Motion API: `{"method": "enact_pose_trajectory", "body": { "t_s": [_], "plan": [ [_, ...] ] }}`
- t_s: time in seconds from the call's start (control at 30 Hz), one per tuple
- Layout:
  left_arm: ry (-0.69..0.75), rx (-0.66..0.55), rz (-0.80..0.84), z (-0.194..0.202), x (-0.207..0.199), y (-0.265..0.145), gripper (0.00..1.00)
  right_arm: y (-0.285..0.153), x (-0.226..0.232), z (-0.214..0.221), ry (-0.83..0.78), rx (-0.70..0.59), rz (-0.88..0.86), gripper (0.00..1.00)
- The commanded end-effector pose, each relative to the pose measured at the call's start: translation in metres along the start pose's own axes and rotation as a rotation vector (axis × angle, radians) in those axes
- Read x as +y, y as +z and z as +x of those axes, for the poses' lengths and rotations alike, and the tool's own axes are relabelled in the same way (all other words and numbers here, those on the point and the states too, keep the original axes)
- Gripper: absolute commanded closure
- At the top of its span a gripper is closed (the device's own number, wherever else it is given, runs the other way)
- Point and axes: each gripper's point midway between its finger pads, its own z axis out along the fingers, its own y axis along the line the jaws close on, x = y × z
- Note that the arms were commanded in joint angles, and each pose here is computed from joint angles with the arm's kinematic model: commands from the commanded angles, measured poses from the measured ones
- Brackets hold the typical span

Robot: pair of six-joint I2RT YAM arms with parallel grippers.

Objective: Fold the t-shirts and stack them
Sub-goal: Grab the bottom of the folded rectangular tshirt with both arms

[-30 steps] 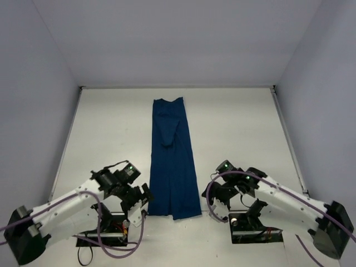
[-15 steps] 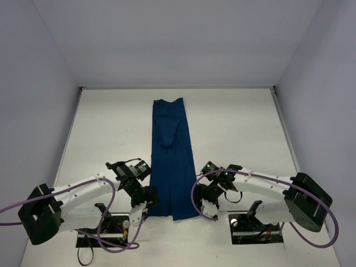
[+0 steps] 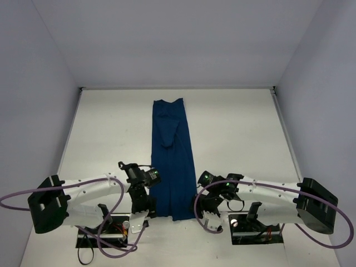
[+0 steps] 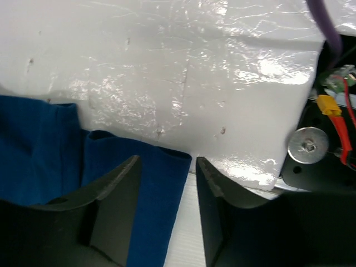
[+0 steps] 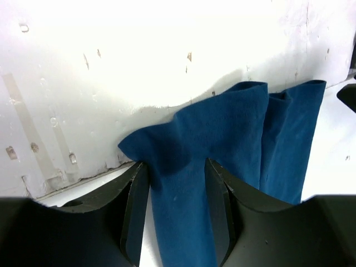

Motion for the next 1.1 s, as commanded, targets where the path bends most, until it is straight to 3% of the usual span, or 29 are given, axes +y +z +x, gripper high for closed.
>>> {"method": "enact_pose_trajectory", "body": {
  "t_s": [0.0,0.27,0.47,0.77,1.07],
  "plan": [
    [-0.069,-0.028,0.111,-0.010,-0.004,-0.005,0.62,0.004,0.002,-0.005,-0.072,-0.024,-0.023,0.59],
    [-0.098,-0.020,0.232,0.003,-0.011,0.001,0.66,0.010,0.006,0.005,-0.024,-0.013,-0.075,0.58],
    [-0.076,-0.003,0.263,0.009,-0.016,0.003,0.65,0.012,0.020,0.004,-0.038,-0.012,-0.114,0.50],
    [-0.126,0.025,0.307,0.018,-0.007,0.004,0.65,0.014,0.044,0.008,0.001,0.020,-0.173,0.54],
    [-0.159,0.007,0.284,0.028,0.004,0.002,0.51,0.012,0.051,0.017,0.043,0.065,-0.214,0.47]
  ]
}}
